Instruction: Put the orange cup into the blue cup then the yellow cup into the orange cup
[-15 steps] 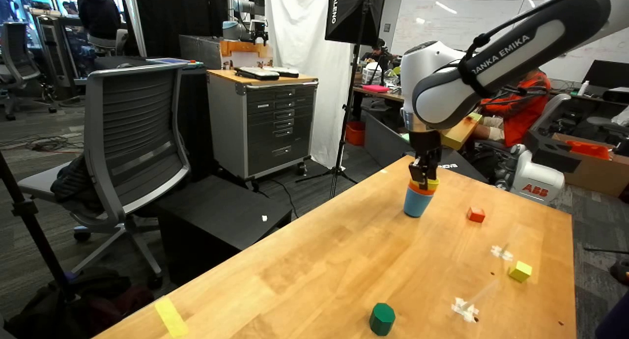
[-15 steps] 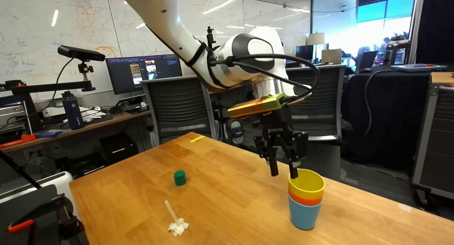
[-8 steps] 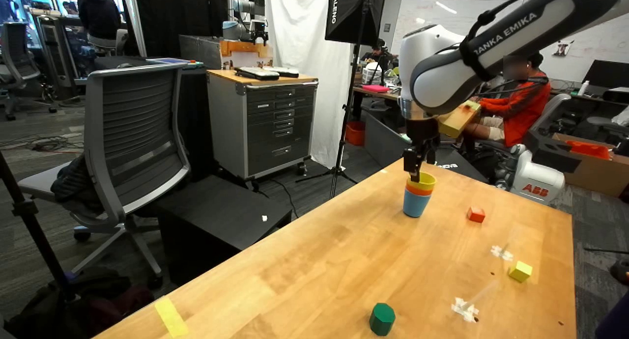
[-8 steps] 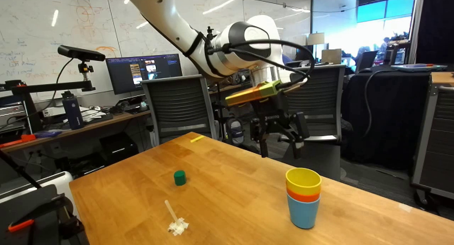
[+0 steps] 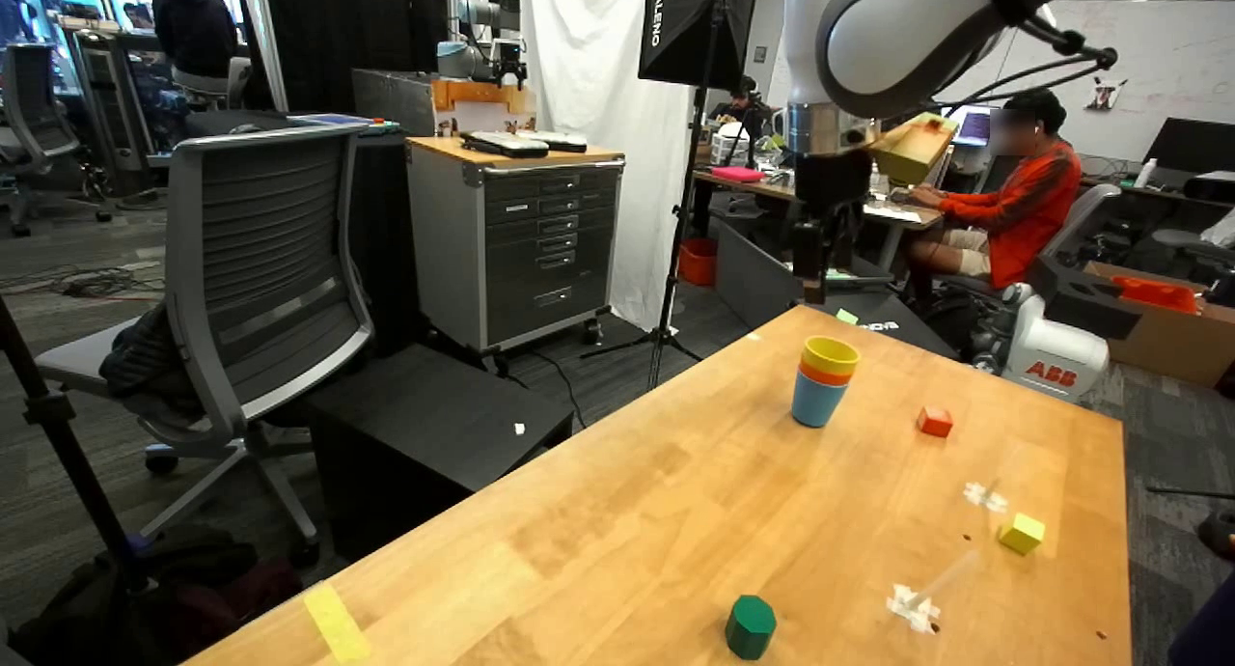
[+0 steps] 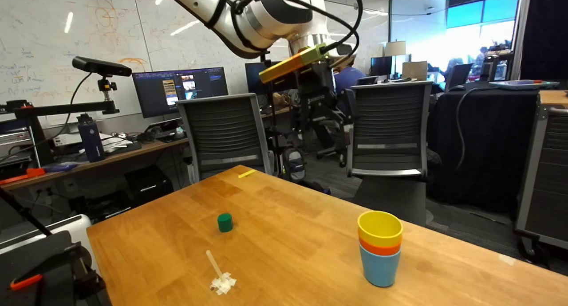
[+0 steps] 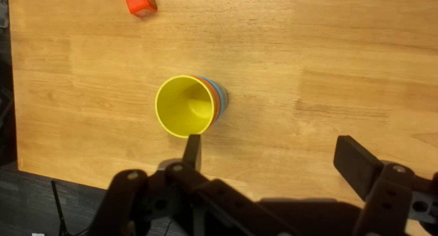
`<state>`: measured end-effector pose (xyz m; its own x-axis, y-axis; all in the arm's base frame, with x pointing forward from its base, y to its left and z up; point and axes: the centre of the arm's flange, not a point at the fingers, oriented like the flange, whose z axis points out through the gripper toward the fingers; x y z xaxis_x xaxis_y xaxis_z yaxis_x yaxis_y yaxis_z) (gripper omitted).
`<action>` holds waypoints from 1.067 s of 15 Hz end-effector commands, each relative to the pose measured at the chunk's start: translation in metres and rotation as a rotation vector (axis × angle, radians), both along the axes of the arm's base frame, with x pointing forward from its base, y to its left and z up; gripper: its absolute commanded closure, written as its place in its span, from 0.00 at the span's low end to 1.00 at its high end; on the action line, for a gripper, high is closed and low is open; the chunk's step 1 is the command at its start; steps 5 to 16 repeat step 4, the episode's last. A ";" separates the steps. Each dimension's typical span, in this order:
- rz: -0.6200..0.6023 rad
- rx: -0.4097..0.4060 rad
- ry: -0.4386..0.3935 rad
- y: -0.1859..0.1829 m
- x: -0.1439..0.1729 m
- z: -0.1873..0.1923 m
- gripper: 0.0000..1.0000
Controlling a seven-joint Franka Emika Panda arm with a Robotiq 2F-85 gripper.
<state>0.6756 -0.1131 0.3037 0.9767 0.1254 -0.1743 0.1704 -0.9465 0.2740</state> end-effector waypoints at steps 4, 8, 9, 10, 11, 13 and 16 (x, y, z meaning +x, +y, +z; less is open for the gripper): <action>0.029 0.009 0.002 0.016 -0.009 0.017 0.00; 0.029 0.009 0.002 0.016 -0.009 0.017 0.00; 0.029 0.009 0.002 0.016 -0.009 0.017 0.00; 0.029 0.009 0.002 0.016 -0.009 0.017 0.00; 0.029 0.009 0.002 0.016 -0.009 0.017 0.00; 0.029 0.009 0.002 0.016 -0.009 0.017 0.00; 0.029 0.009 0.002 0.016 -0.009 0.017 0.00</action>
